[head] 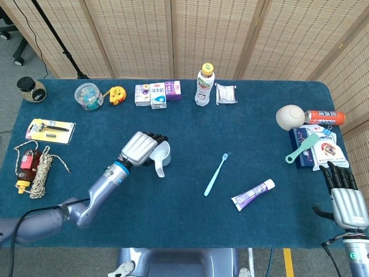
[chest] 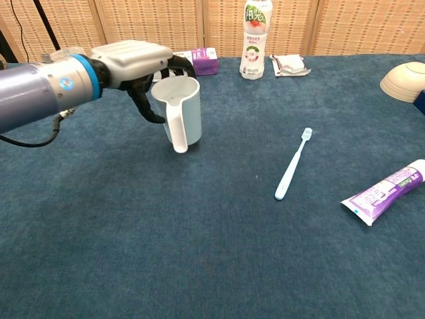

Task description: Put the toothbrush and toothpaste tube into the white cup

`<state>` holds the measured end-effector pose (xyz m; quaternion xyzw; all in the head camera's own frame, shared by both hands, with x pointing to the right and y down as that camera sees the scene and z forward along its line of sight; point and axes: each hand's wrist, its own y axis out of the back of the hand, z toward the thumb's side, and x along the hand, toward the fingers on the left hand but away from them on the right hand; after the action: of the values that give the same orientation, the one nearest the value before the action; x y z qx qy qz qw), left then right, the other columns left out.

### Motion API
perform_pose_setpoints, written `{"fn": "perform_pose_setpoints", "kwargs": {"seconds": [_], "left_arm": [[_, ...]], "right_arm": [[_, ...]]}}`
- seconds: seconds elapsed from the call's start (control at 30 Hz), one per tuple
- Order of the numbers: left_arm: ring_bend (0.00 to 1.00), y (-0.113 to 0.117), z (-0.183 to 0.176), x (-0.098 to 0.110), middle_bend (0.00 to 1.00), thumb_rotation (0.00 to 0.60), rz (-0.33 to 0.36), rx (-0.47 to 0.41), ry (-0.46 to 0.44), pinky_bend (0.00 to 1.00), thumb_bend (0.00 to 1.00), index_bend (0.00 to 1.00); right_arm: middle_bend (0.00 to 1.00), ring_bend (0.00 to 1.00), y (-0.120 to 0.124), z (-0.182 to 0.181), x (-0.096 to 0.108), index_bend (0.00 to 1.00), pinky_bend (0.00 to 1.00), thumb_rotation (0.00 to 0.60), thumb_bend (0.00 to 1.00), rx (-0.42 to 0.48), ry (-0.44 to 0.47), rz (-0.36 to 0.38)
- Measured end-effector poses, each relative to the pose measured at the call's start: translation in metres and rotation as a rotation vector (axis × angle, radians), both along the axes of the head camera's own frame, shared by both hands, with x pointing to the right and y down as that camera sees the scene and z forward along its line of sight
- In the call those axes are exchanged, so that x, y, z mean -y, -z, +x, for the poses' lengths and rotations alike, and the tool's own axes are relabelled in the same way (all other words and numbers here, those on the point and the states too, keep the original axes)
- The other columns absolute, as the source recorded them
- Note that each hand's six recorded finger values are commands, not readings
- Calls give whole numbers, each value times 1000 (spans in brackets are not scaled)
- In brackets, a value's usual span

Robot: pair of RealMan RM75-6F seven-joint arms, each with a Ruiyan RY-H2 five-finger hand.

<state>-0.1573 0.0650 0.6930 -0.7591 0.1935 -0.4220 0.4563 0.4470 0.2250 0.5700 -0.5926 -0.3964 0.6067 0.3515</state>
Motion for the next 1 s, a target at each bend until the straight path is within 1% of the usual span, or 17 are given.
{"fn": "perform_pose_setpoints", "kwargs": {"seconds": [0.1,0.2,0.23,0.3,0.33,0.37,0.4,0.43,0.47,0.53,0.67,1.0], "left_arm": [[370,-12,16,0,396,600,-1,32,-5,509,290,461],[359,-15,24,0,383,600,11,45,-12,509,291,458],[347,-15,24,0,368,600,17,51,-13,508,291,454],[292,-16,24,0,307,600,27,61,-14,482,290,414],[219,-17,24,0,232,600,28,67,-12,426,288,352],[127,-18,23,0,136,600,25,70,-11,350,283,269],[72,-18,23,-1,79,600,21,73,-9,294,280,207],[18,-18,23,-2,22,600,16,77,-8,222,275,120],[0,-18,23,-2,0,600,12,77,-7,164,271,55],[0,-15,24,-4,0,600,2,67,-7,96,269,3],[0,-5,22,-5,0,600,-4,49,-8,44,267,0],[0,27,4,-5,0,600,-19,24,-12,0,267,0]], "right_arm": [[0,0,0,2,0,0,0,600,0,-3,-5,-1],[0,0,0,3,0,0,0,600,0,-2,-9,0],[0,0,0,3,0,0,0,600,0,0,-9,0],[0,0,0,2,0,0,0,600,0,2,-8,-2],[0,0,0,2,0,0,0,600,0,3,-8,-2],[0,0,0,2,0,0,0,600,0,4,-7,-2],[0,0,0,2,0,0,0,600,0,5,-7,-2],[0,0,0,2,0,0,0,600,0,6,-7,-1],[0,0,1,2,0,0,0,600,0,6,-7,0],[0,0,1,2,0,0,0,600,0,7,-7,1],[0,0,1,1,0,0,0,600,0,8,-7,0],[0,0,-2,-1,-1,0,0,600,0,13,-1,-13]]}}
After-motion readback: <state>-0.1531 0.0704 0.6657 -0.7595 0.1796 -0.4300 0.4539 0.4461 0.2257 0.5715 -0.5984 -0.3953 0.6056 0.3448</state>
